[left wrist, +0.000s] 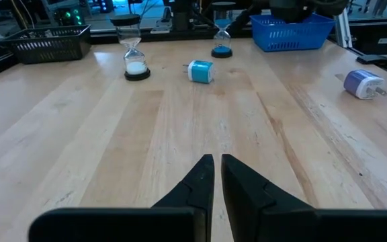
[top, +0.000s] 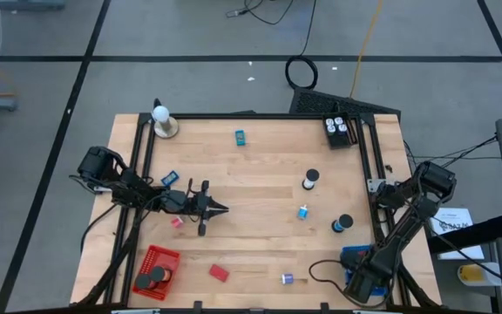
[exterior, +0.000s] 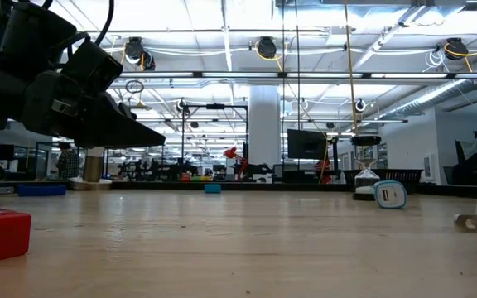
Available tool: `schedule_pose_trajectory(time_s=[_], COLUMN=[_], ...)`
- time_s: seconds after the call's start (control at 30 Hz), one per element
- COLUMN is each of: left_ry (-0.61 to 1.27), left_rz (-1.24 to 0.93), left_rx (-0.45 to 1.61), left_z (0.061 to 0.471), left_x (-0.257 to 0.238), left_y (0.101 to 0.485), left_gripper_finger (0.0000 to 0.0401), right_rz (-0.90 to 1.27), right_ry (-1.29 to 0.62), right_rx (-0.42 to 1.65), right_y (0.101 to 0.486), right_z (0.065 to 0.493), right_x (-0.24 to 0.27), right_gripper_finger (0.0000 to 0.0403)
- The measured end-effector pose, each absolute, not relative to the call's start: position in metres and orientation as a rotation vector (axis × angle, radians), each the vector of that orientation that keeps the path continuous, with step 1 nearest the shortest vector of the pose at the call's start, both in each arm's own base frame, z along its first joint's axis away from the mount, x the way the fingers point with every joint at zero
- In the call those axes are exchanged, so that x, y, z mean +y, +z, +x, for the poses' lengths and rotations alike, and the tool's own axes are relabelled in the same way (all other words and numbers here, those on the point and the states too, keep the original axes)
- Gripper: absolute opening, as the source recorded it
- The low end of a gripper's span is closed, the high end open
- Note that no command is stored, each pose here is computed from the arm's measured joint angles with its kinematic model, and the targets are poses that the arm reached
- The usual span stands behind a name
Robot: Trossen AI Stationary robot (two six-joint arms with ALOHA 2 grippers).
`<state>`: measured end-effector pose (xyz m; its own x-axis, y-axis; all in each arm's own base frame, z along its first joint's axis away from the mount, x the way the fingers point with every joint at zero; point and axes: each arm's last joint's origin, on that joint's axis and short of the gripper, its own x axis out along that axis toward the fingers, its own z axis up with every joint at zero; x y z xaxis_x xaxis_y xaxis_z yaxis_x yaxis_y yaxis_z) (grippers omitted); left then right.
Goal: Pick & Place Office items
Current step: Put the red digital clock into the blue bin, then put the white hourglass into the red bin
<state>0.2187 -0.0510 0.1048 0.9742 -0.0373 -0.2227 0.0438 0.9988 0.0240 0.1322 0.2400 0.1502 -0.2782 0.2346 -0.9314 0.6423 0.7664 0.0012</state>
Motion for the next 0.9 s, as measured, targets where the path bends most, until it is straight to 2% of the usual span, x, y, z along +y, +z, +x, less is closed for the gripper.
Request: schedule_pose_trajectory(time_s=[0.5, 0.77, 0.9], left_ry=[-0.034, -0.014, -0.014], left_rz=[0.031, 0.036, 0.052], left_rx=[0.226, 0.232, 0.248], left_z=[0.219, 0.218, 0.218], left_x=[-0.051, -0.050, -0.050], left_y=[0.105, 0.104, 0.102], left_gripper_finger=[0.0037, 0.0037, 0.0037], right_rz=[0.656, 0.731, 0.739], right_ry=[-0.516, -0.508, -0.512], right_rx=[1.863, 1.833, 1.740], right_y=[0.152, 0.190, 0.211], right_z=[0.130, 0.134, 0.134], right_x=[0.237, 0.244, 0.238], right_gripper_finger=[0.0000, 0.0000, 0.0000])
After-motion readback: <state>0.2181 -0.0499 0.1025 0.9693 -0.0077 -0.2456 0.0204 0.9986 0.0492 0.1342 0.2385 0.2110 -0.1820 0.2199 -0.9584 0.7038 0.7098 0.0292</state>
